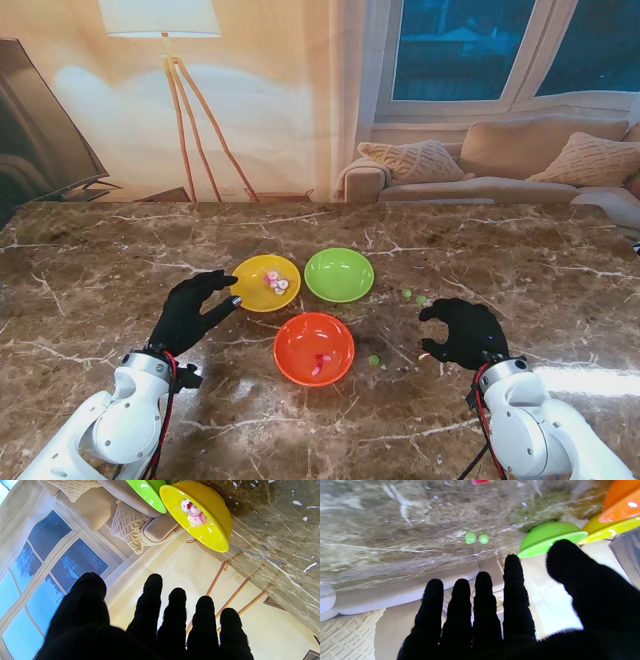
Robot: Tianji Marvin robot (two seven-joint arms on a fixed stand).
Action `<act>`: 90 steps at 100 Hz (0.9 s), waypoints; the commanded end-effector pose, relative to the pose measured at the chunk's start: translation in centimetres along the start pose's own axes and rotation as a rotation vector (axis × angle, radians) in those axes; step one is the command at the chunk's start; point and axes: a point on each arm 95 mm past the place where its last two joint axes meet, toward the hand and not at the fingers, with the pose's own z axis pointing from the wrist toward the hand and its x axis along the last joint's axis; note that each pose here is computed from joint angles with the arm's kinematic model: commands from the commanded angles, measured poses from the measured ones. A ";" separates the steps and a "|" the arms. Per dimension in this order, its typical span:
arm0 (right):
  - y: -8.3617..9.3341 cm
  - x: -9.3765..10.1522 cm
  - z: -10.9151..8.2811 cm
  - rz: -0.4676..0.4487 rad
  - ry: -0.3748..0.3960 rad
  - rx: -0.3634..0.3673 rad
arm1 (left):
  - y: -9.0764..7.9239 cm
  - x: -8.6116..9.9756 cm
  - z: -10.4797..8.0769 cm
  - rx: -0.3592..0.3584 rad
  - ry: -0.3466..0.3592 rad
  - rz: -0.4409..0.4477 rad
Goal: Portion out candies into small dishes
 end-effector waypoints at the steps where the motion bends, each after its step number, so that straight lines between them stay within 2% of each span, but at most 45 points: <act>1: -1.3 -0.9 -0.3 -0.022 -0.032 0.040 | 0.1 0.0 -0.2 0.002 -0.007 0.000; 22: -2.7 -1.7 0.2 -0.079 -0.076 0.034 | 0.0 -0.2 -0.4 0.006 -0.010 0.014; 57: -5.2 -2.1 0.6 -0.063 -0.099 0.035 | 0.0 -0.2 -0.3 0.004 -0.009 0.017; 90: -6.1 -2.1 1.2 -0.070 -0.092 0.032 | 0.0 -0.3 -0.4 0.002 -0.012 0.028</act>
